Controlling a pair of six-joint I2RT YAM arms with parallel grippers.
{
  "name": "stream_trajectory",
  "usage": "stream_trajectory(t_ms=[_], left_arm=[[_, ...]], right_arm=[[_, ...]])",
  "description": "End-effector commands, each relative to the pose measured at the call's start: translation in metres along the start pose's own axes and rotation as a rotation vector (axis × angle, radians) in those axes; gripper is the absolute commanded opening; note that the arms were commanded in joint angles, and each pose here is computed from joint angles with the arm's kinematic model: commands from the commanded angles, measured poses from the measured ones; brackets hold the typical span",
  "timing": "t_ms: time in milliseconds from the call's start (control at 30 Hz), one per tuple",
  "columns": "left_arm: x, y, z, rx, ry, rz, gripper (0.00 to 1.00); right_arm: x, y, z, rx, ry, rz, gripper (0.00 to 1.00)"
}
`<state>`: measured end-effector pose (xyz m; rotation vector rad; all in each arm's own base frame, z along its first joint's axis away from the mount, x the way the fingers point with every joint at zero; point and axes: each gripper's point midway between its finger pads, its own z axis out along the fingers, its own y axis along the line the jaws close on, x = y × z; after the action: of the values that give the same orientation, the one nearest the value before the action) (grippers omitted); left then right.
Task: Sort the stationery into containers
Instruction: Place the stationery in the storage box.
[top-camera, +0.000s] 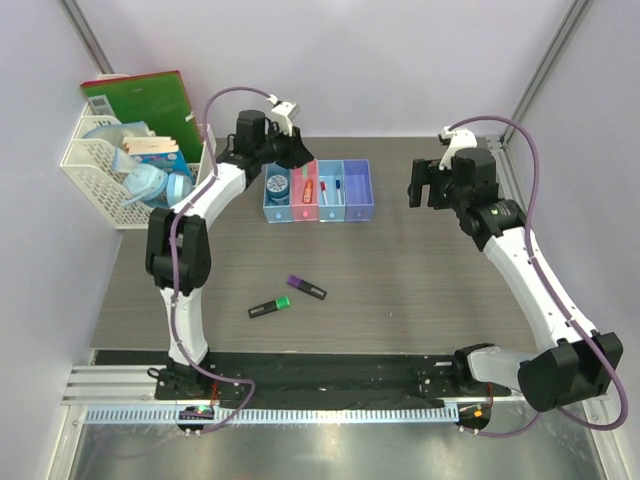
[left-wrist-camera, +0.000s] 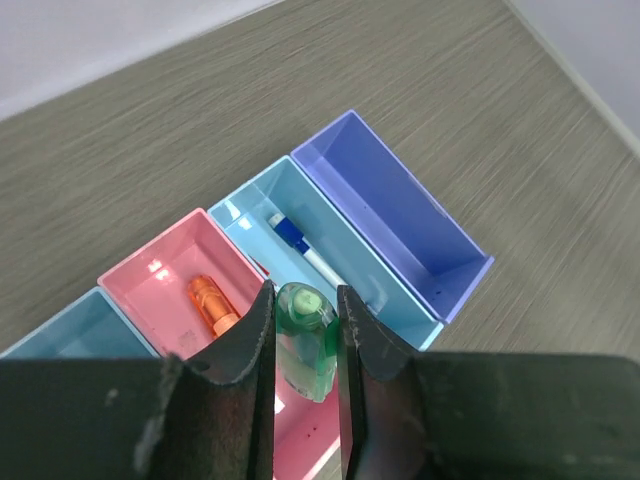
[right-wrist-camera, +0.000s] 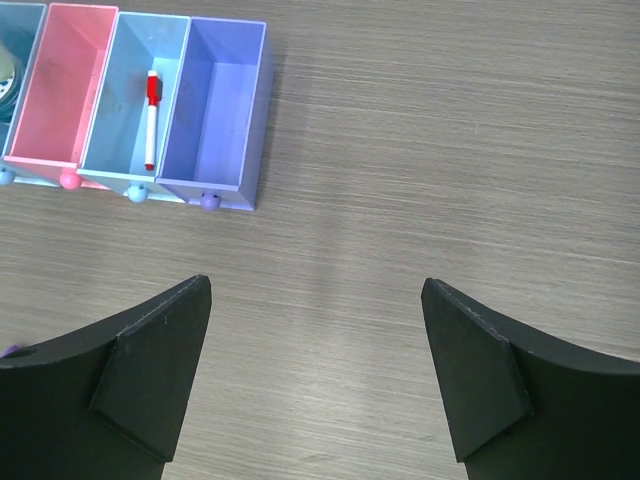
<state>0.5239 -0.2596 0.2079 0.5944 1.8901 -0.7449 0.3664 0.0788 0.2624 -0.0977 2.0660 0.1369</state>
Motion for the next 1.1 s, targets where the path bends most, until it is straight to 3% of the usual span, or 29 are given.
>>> stream_trajectory(t_ms=[0,433,667,700,733,900,1067], left_arm=[[-0.016,-0.001,0.004,0.115,-0.015,-0.191,0.00],[0.049,0.027,0.027,0.058,0.133,-0.245,0.01],[0.073,0.033,0.024,0.031,0.198,-0.248,0.27],[0.078,0.032,0.024,0.032,0.208,-0.251,0.32],[0.081,0.033,0.024,0.031,0.214,-0.249,0.46],[0.073,0.029,0.020,0.036,0.200,-0.248,0.69],[0.038,0.019,0.001,0.033,0.148,-0.208,0.72]], right_arm=[[-0.017,0.003,-0.012,-0.042,-0.081,-0.005,0.91],[-0.018,0.003,-0.018,-0.077,-0.087,0.011,0.91],[-0.020,0.013,-0.018,-0.129,-0.079,0.015,0.91],[-0.019,0.014,-0.018,-0.137,-0.071,0.012,0.91],[-0.019,0.017,-0.018,-0.154,-0.067,0.008,0.92],[-0.016,0.030,-0.018,-0.233,-0.028,-0.035,0.92],[0.001,0.056,-0.020,-0.386,0.028,-0.152,0.91]])
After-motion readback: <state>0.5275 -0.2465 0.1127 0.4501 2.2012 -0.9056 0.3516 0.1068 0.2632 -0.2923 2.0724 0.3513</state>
